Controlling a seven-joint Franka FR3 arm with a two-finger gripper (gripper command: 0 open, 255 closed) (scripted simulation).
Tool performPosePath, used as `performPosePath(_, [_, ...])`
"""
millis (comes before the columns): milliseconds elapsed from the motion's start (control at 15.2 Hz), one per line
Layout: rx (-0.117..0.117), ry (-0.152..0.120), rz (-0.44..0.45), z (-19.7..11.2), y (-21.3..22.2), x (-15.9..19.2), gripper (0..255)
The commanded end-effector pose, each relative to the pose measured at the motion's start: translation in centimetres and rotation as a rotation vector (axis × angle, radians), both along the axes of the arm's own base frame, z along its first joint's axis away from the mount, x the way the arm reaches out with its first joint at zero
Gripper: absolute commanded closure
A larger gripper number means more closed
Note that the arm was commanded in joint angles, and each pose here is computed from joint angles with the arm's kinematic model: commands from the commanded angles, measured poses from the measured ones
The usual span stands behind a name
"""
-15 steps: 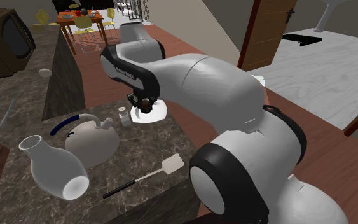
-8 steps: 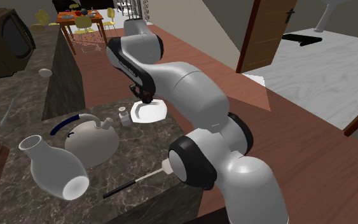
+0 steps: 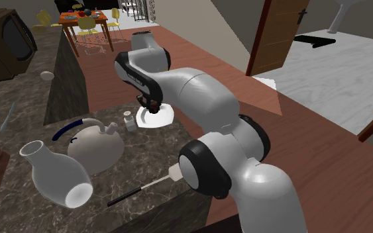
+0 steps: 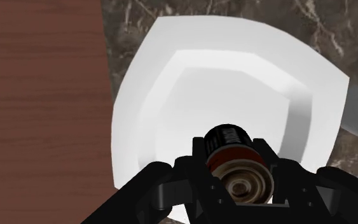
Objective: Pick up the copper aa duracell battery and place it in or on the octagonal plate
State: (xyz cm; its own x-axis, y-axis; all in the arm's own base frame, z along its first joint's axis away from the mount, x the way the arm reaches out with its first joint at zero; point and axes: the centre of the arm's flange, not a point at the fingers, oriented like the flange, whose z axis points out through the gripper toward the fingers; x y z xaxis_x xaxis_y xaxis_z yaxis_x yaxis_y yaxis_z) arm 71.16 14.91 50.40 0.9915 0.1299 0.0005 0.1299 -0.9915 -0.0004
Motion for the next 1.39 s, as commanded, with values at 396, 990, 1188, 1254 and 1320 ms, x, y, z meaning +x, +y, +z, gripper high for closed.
performPosePath(396, [0.000,0.000,0.000,-2.3,0.0,0.0,255])
performPosePath(990, [0.000,0.000,0.000,-2.3,0.0,0.0,0])
performPosePath(1188, [0.000,0.000,0.000,1.7,0.0,0.0,0])
performPosePath(1254, [0.000,0.000,0.000,2.7,0.0,0.0,0])
performPosePath(1320, [0.000,0.000,0.000,2.7,0.0,0.0,0])
